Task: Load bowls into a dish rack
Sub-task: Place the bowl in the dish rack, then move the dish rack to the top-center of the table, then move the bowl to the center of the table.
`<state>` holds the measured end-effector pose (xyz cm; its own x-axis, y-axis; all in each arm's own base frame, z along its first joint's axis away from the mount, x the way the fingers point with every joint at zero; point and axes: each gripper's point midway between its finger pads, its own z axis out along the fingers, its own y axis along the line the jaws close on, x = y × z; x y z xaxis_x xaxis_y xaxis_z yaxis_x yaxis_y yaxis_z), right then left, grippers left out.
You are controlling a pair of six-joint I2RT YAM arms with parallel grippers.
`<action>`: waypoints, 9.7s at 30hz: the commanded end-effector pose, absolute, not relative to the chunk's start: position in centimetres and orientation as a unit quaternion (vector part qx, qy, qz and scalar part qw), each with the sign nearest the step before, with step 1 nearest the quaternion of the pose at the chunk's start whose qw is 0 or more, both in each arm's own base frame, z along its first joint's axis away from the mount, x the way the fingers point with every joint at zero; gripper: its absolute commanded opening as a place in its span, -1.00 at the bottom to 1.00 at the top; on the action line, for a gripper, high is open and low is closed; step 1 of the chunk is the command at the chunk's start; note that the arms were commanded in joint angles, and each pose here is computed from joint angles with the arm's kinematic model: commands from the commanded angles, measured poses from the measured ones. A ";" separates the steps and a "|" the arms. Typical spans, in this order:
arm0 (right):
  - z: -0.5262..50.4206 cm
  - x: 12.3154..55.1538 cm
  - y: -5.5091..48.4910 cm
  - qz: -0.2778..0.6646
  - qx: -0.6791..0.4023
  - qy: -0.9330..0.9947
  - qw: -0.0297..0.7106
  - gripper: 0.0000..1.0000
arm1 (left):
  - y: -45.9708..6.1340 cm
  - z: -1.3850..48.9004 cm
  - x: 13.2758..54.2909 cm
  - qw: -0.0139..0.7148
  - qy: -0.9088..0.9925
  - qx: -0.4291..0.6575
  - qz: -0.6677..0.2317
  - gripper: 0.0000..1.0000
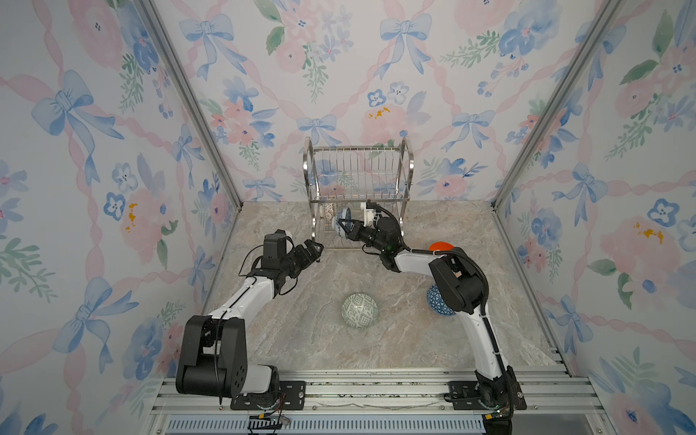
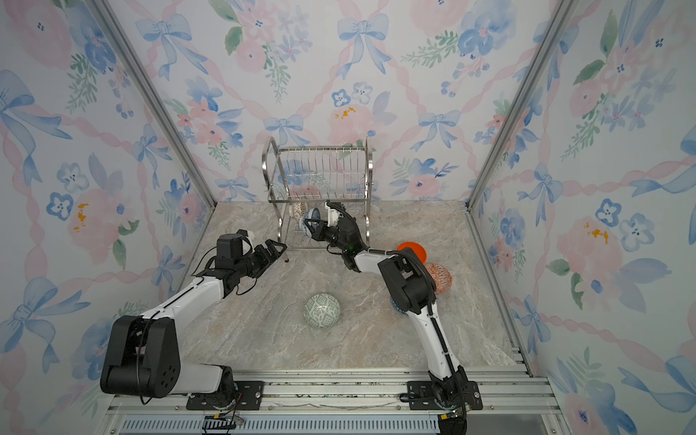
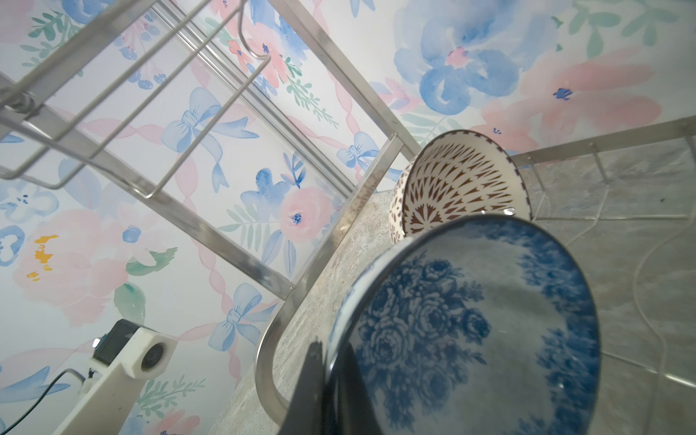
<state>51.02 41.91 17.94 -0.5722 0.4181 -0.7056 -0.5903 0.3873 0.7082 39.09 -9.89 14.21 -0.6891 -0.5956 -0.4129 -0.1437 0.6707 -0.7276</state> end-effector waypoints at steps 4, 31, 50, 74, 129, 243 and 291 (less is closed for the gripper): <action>20.7 53.0 41.1 0.570 -0.064 0.650 0.499 -1.00 | -10.1 15.1 40.3 0.346 0.849 -0.205 -0.343 0.95; 16.6 56.3 41.9 0.556 -0.044 0.676 0.482 -1.00 | -9.6 14.8 41.8 0.352 0.850 -0.211 -0.330 0.95; 12.3 58.0 42.4 0.518 -0.019 0.733 0.441 -0.85 | -9.7 14.6 42.6 0.352 0.851 -0.209 -0.329 0.95; 10.1 59.4 40.8 0.514 -0.003 0.734 0.443 -0.64 | -9.4 14.6 42.6 0.353 0.851 -0.209 -0.327 0.95; 20.7 53.3 38.0 0.565 -0.026 0.672 0.478 -0.09 | -10.7 15.0 41.1 0.353 0.855 -0.198 -0.324 0.95; 15.8 45.6 20.4 0.241 -0.088 0.806 0.534 -0.85 | -11.9 14.9 34.0 0.349 0.865 -0.171 -0.316 0.95; 19.3 34.9 16.7 0.041 -0.021 0.887 0.459 0.94 | -16.6 7.2 23.7 0.231 0.931 -0.075 -0.272 0.95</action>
<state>36.32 18.75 20.29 -0.5077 -0.0021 -0.8616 -0.1490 0.9852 0.0853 24.54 -17.10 8.57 -0.8725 -0.2993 -0.3862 -0.0122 0.8035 -0.5951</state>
